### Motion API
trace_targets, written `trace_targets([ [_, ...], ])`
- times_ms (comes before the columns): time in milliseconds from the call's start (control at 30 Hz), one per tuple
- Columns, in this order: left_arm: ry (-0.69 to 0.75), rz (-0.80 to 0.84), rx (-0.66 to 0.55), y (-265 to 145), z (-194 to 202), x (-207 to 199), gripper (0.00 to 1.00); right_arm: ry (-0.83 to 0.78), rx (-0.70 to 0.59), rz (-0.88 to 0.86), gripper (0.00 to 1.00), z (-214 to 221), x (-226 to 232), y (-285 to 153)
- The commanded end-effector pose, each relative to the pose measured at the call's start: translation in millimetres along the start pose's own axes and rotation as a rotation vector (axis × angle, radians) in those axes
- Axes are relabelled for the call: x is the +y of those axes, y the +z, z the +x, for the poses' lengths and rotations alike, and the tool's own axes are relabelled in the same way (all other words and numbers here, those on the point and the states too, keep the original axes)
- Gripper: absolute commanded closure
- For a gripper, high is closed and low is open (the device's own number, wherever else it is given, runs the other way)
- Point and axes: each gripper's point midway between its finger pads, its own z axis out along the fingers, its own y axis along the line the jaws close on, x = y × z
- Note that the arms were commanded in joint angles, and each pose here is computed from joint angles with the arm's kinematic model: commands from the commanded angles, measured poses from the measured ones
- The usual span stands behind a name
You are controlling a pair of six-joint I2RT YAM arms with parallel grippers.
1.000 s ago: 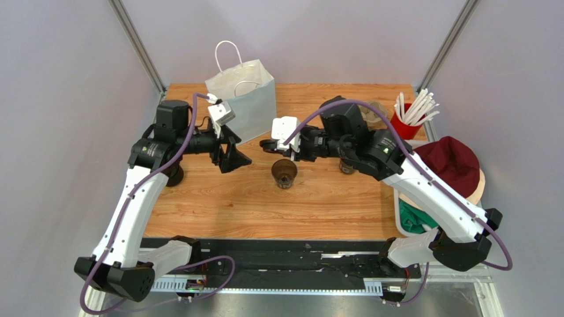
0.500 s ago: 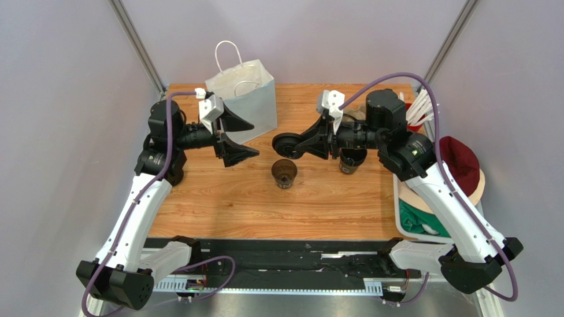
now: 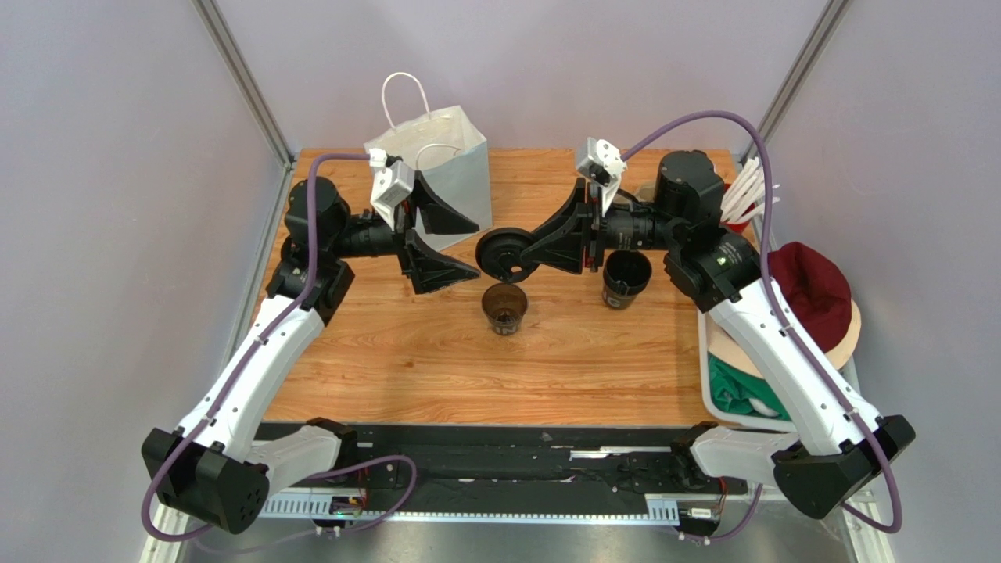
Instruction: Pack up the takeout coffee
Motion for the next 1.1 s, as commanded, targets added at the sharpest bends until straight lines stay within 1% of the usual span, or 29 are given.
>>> trace_targets([
  [0,0.037,0.038,-0.031,3,-9,-5,0.05,0.0,-0.047,-0.057,0.85,-12,7,2],
  [233,-0.012,0.08,-0.027,7,-5,-9,0.09,0.013,-0.054,-0.066,0.85,-12,5,5],
  [267,-0.017,0.086,-0.029,7,-6,-10,0.12,0.011,-0.055,-0.068,0.85,-13,5,5],
  [367,-0.032,0.094,-0.028,9,-7,-13,0.17,0.015,-0.052,-0.066,0.85,-12,2,7],
  [500,-0.043,0.108,-0.033,12,-9,-18,0.19,0.025,-0.048,-0.065,0.85,-10,-2,11],
  [633,-0.054,0.109,-0.032,13,-8,-17,0.27,0.025,-0.05,-0.064,0.86,-12,-4,12],
  [733,-0.062,0.113,-0.029,14,-6,-17,0.38,0.023,-0.052,-0.063,0.86,-14,-5,12],
  [800,-0.067,0.117,-0.027,16,-5,-17,0.41,0.027,-0.05,-0.061,0.86,-14,-7,14],
  [833,-0.069,0.115,-0.026,16,-4,-17,0.48,0.028,-0.049,-0.063,0.86,-14,-7,14],
  [900,-0.068,0.117,-0.026,16,-4,-17,0.57,0.028,-0.049,-0.064,0.86,-14,-7,14],
  [1067,-0.079,0.119,-0.018,16,0,-18,0.58,0.026,-0.053,-0.066,0.86,-18,-7,15],
])
